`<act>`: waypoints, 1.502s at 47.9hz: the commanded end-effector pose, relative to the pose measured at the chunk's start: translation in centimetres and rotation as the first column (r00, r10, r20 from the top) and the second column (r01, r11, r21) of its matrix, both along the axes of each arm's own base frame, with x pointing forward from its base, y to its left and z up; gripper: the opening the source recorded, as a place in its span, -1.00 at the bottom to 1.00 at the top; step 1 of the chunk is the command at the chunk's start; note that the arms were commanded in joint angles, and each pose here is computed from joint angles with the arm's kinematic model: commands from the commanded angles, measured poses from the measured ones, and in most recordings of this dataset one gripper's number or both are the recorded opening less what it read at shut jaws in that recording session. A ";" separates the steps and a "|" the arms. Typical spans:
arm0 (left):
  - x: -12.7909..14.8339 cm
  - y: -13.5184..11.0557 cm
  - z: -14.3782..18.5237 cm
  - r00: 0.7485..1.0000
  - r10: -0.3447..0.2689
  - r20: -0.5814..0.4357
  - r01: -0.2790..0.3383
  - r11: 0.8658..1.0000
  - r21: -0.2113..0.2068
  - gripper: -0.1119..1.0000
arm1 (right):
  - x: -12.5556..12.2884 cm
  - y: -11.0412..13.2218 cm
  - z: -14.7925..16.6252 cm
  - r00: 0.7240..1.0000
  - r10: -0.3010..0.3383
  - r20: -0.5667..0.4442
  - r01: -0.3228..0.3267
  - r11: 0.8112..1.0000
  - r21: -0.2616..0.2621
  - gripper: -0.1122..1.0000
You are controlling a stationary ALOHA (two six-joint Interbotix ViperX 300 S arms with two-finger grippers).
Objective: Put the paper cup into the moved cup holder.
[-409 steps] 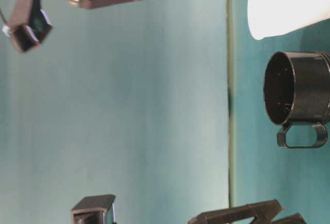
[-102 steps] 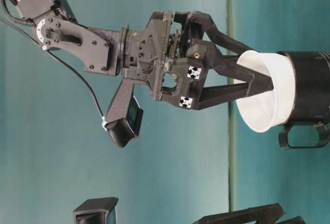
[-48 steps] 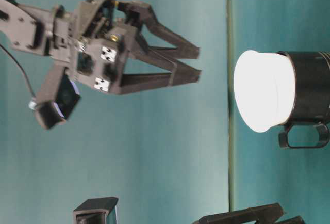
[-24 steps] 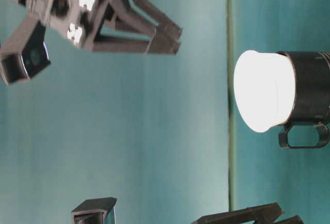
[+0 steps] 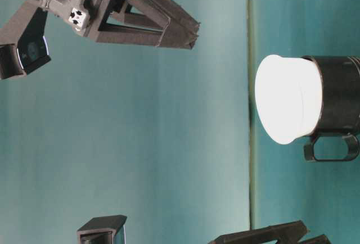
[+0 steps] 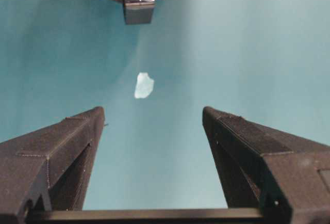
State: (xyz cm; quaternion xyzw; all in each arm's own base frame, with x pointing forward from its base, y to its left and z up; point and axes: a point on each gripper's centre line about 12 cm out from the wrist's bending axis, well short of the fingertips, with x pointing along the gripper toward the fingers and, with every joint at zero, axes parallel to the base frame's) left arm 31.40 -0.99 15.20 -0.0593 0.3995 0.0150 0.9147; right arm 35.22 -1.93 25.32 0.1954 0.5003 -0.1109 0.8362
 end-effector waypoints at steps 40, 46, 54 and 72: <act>0.6 0.0 1.3 0.999 -0.003 0.046 0.003 1.000 0.002 0.64 | -0.1 0.2 1.2 0.999 0.013 0.041 -0.012 1.000 -0.009 0.56; 0.6 0.0 1.3 0.999 -0.003 0.048 0.003 1.000 0.002 0.64 | -0.2 0.1 1.1 0.999 0.011 0.040 -0.011 1.000 -0.009 0.56; 0.6 0.0 1.3 0.999 -0.002 0.048 0.002 1.000 0.001 0.64 | -0.3 0.1 1.1 0.999 0.010 0.040 -0.009 1.000 -0.008 0.56; 0.6 0.0 1.3 0.999 -0.002 0.048 0.002 1.000 0.001 0.64 | -0.5 0.2 1.1 0.999 0.011 0.038 -0.011 1.000 -0.008 0.56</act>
